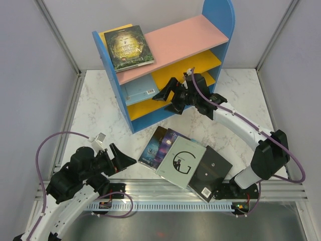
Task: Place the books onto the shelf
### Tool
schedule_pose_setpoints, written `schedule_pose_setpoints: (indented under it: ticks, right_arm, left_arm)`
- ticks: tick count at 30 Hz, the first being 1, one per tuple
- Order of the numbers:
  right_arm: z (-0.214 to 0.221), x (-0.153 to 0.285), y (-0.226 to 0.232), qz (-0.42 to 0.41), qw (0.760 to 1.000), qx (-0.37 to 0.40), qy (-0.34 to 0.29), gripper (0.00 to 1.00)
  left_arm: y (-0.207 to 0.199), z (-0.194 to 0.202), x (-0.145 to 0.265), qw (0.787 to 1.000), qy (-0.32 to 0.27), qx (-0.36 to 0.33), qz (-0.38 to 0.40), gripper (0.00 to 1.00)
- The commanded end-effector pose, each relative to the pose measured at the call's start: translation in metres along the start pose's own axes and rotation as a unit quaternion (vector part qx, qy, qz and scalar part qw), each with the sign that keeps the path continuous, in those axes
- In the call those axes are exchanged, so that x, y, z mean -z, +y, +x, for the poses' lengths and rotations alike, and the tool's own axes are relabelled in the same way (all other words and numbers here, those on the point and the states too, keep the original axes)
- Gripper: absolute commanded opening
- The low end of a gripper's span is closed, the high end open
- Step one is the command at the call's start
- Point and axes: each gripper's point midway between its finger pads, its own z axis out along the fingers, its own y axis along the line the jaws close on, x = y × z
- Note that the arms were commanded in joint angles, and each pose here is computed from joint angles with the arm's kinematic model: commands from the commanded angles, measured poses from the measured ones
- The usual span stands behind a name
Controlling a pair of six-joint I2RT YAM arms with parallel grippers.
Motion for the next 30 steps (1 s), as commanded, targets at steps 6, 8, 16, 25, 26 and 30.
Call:
schedule_pose_setpoints:
  ticks: [6, 8, 16, 25, 26, 30]
  right_arm:
    - [0.013, 0.057, -0.044, 0.089, 0.994, 0.059, -0.004, 0.98]
    - [0.017, 0.071, -0.054, 0.104, 0.992, 0.072, -0.008, 0.98]
    - [0.051, 0.148, -0.108, 0.166, 0.983, 0.060, -0.046, 0.98]
    - [0.121, 0.183, -0.209, 0.208, 0.974, -0.078, -0.045, 0.98]
    - [0.124, 0.183, -0.213, 0.202, 0.974, -0.087, -0.047, 0.98]
    - [0.136, 0.175, -0.229, 0.160, 0.978, -0.124, -0.054, 0.98]
  left_arm:
    - [-0.004, -0.003, -0.017, 1.000, 0.006, -0.008, 0.012, 0.94]
    - [-0.004, -0.002, -0.021, 1.000, 0.014, -0.009, 0.017, 0.94]
    - [-0.007, 0.005, -0.047, 0.998, 0.057, -0.017, 0.032, 0.92]
    - [-0.005, 0.004, -0.087, 0.995, 0.096, -0.011, 0.029, 0.91]
    - [-0.005, 0.006, -0.090, 0.994, 0.102, -0.011, 0.033, 0.91]
    - [0.004, 0.011, -0.104, 0.993, 0.114, 0.002, 0.034, 0.91]
